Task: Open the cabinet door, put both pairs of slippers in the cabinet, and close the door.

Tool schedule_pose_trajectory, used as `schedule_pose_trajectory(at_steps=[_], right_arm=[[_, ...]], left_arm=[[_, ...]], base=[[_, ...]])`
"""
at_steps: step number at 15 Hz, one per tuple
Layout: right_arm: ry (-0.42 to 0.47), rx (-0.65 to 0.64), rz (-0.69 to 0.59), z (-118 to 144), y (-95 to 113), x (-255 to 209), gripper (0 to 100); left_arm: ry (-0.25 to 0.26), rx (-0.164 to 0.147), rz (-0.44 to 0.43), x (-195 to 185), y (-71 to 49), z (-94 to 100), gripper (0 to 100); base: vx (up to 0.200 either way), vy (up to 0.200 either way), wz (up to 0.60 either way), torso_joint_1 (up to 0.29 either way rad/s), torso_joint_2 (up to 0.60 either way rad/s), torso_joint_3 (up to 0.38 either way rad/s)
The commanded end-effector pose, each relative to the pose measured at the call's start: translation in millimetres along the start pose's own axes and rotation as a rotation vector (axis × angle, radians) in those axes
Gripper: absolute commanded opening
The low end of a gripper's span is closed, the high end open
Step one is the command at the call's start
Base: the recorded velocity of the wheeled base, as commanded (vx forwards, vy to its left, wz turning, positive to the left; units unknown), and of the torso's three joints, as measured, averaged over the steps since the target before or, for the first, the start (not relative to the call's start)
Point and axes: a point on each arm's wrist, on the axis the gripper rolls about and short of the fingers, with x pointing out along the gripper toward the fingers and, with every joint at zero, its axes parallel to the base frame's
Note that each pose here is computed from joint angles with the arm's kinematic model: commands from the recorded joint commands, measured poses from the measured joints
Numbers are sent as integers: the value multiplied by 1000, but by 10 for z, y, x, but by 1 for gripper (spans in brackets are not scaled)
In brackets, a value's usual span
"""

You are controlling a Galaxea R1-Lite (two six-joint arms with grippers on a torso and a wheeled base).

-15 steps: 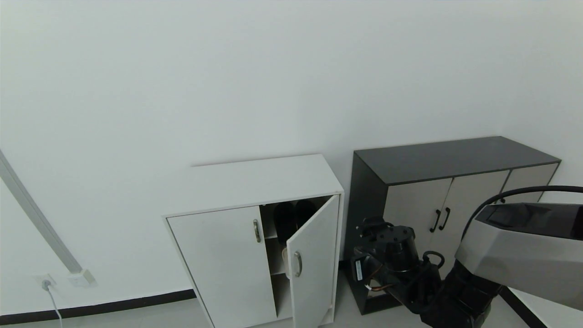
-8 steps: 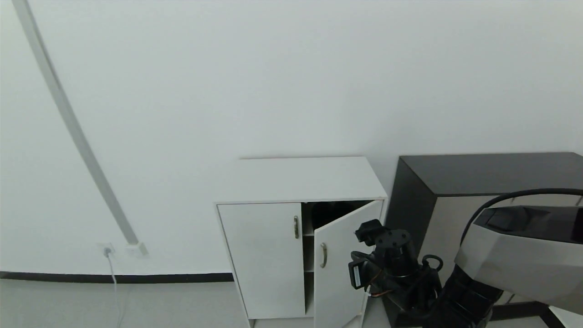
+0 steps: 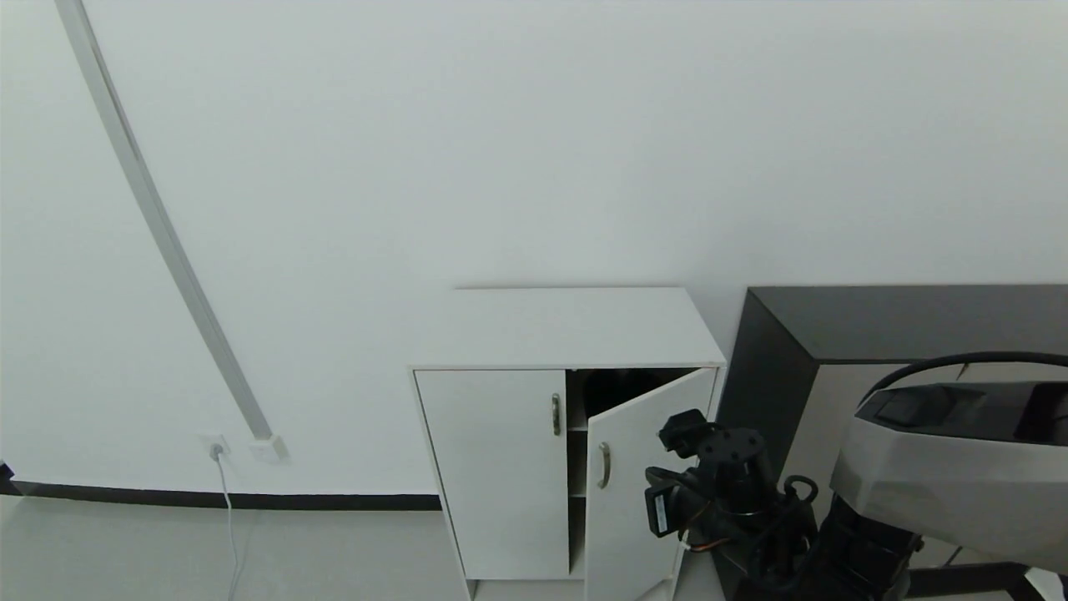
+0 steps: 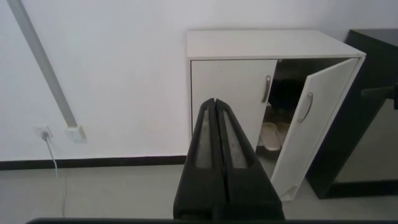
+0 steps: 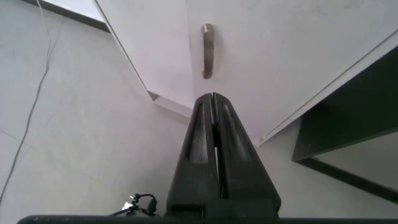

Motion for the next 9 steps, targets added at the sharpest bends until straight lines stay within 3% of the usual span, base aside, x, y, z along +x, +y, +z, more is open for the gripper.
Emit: schedule_pose_trajectory(at_steps=[1, 5, 9], right_arm=[[15, -9, 35, -85, -22, -46, 0], [19, -39, 48, -237, -57, -200, 0], [-2, -56, 57, -441, -98, -371, 0]], left_arm=[[3, 0, 0, 1, 0, -1, 0], [3, 0, 2, 1, 1, -1, 0], [1, 1, 0, 1, 0, 0, 0]], base=[[0, 0, 0, 0, 0, 0], [0, 0, 0, 0, 0, 0], [200, 0, 0, -7, -2, 5]])
